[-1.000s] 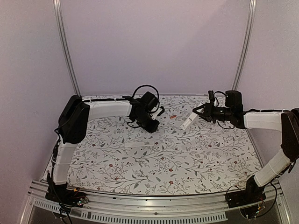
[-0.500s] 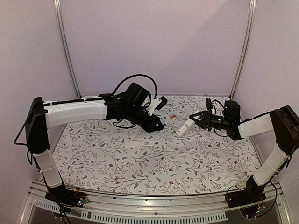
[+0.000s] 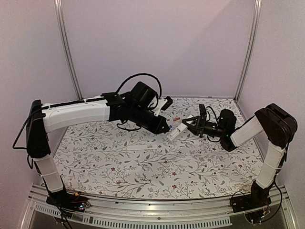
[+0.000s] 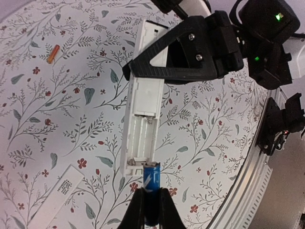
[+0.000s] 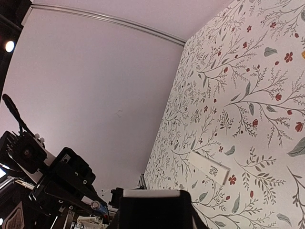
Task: Load the batteries into the remote control
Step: Place the battery in the battery compartment.
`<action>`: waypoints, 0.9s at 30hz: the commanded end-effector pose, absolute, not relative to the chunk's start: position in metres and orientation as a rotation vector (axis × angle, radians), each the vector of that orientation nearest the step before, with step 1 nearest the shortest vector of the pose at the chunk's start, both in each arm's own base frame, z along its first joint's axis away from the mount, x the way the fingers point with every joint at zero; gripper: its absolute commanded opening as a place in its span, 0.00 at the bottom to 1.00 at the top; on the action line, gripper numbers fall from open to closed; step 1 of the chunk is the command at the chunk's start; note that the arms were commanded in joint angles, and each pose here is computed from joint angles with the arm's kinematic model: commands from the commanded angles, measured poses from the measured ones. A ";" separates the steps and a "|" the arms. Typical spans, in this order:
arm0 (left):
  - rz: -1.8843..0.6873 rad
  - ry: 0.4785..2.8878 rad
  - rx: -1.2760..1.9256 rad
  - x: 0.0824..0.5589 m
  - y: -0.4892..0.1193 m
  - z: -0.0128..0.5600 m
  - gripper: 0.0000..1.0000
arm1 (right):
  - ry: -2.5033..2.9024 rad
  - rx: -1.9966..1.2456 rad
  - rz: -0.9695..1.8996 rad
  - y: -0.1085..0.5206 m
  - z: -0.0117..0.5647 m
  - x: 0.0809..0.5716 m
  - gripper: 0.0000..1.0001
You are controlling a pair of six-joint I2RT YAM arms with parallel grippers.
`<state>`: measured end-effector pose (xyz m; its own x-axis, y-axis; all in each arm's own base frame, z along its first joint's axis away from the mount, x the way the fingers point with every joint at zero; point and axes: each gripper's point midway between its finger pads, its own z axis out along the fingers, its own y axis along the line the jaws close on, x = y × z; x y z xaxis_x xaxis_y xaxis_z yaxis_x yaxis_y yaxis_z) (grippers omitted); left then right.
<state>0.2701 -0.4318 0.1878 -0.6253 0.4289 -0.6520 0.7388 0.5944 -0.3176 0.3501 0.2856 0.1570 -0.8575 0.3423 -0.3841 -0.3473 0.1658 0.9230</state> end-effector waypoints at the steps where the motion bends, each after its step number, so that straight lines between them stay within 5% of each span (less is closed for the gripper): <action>1: -0.695 2.356 0.955 0.267 -0.432 0.176 0.00 | 1.871 -0.062 1.724 0.298 0.176 0.350 0.00; 27: -0.497 2.438 1.068 0.266 -0.435 0.148 0.00 | 1.853 -0.079 1.775 0.326 0.176 0.342 0.00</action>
<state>0.2718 -0.4308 0.1533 -0.6239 0.5675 -0.5372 0.7389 0.6522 -0.1692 0.3396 0.3212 0.1684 -0.8536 0.3170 -0.4132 -0.3911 0.1338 0.9106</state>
